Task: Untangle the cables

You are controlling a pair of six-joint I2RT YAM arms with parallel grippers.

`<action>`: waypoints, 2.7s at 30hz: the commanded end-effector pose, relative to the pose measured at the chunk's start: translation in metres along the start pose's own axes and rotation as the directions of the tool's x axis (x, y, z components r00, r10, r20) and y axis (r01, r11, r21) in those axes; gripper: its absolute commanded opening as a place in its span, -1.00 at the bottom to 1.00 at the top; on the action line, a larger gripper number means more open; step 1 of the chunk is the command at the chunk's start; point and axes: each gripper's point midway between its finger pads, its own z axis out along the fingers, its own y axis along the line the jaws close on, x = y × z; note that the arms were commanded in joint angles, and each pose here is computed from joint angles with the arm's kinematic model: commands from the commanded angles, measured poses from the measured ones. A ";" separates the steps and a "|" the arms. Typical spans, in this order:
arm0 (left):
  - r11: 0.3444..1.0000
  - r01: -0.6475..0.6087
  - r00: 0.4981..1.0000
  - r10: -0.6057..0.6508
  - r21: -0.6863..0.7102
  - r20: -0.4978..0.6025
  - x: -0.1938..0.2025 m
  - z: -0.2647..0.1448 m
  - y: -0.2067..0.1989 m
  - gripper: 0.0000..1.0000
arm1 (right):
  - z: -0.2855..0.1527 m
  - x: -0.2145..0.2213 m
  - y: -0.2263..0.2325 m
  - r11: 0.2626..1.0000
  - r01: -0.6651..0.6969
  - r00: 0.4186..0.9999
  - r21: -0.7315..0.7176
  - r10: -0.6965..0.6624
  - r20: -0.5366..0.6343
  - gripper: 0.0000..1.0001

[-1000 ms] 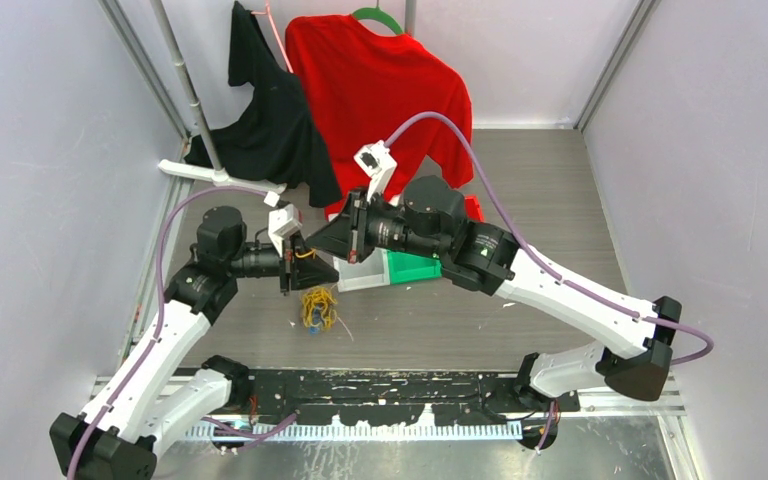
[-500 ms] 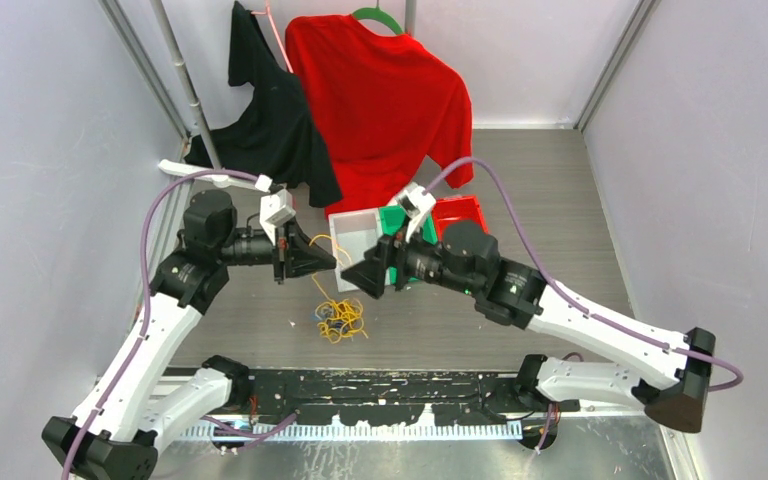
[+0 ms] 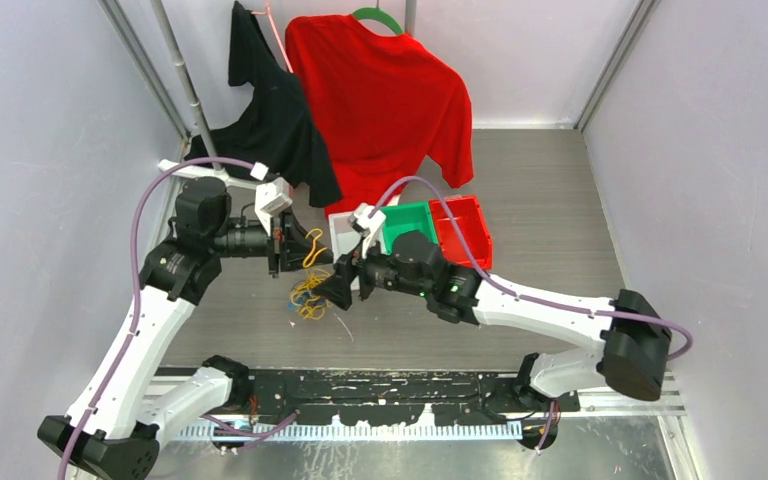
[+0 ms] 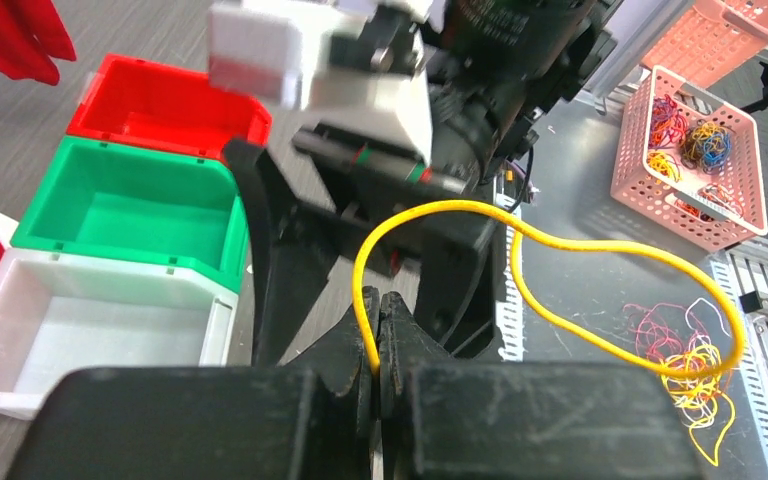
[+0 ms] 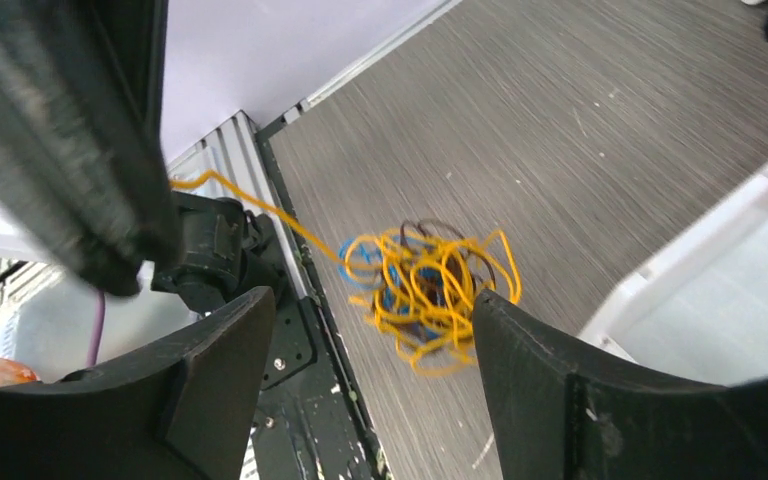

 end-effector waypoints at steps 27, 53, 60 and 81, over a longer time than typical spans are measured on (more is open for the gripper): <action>0.978 -0.209 0.957 0.205 -0.001 0.203 -0.117 -0.029 -0.057 -1.00 | 0.049 0.042 -0.034 0.989 -0.104 0.981 0.105 0.085 0.172 0.17; 0.951 -0.304 0.922 0.308 -0.056 0.235 -0.150 -0.029 -0.048 -1.00 | -0.024 -0.019 0.005 0.998 0.030 0.962 0.063 -0.046 0.270 0.67; 0.944 -0.323 0.912 0.328 -0.062 0.247 -0.168 -0.030 -0.049 -1.00 | 0.022 -0.026 0.017 0.992 0.095 0.963 0.079 -0.111 0.244 0.63; 0.774 -0.570 0.682 0.633 -0.276 0.367 -0.284 -0.068 -0.086 -1.00 | 0.055 0.094 -0.056 0.968 -0.038 0.991 0.248 0.005 0.134 0.28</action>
